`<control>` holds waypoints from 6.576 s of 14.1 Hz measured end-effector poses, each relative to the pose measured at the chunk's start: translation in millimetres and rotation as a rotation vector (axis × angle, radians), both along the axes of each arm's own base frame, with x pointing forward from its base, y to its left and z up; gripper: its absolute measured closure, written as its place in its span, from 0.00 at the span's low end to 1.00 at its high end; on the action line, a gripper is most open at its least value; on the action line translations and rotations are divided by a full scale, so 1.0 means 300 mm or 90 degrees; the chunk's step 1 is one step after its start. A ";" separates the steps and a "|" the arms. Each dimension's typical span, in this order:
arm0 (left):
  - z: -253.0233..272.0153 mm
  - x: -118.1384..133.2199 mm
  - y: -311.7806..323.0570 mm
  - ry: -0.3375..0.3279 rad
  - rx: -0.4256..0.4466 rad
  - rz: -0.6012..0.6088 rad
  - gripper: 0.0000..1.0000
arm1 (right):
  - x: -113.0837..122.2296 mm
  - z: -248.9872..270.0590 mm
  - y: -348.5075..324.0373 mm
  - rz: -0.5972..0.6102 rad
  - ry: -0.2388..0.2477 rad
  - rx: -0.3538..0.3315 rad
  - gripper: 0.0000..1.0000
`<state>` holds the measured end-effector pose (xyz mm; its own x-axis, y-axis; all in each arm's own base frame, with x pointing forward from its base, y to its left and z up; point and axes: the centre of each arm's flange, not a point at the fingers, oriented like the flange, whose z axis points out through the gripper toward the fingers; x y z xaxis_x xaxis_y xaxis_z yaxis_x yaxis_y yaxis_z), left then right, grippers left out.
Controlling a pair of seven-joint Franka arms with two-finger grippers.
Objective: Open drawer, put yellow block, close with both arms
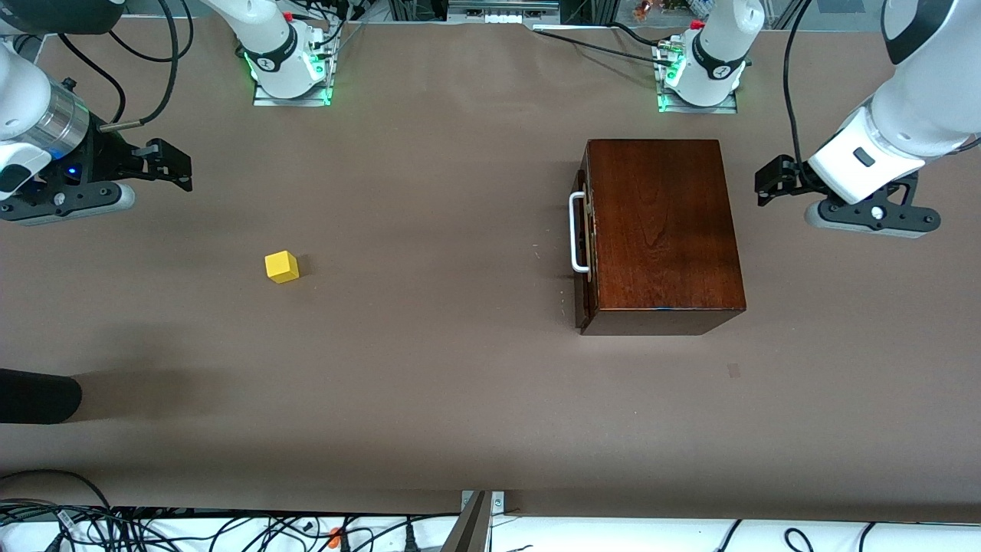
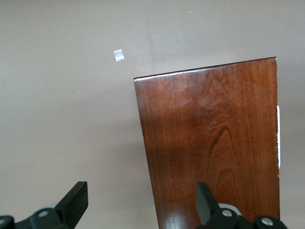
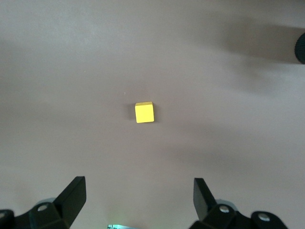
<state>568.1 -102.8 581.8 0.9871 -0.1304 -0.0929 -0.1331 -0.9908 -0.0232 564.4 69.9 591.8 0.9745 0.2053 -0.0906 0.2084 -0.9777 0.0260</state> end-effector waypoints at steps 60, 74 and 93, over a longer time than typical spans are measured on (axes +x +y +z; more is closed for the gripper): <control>-0.971 -0.355 -1.364 -0.073 0.072 0.014 0.00 | -0.004 0.001 0.055 0.017 -0.004 0.005 0.00; -0.481 -0.246 -1.212 -0.048 0.098 -0.030 0.00 | 0.131 -0.338 0.082 0.095 0.075 0.018 0.00; 0.164 0.047 0.138 -0.005 0.017 0.073 0.00 | -0.046 -1.345 -0.034 0.074 0.001 0.044 0.00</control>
<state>582.2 -61.5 630.8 0.9961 -0.0140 -0.0866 -0.0184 -0.9986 -0.0498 550.5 59.6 188.2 0.9435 0.3230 -0.0738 0.3208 -0.9463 -0.0408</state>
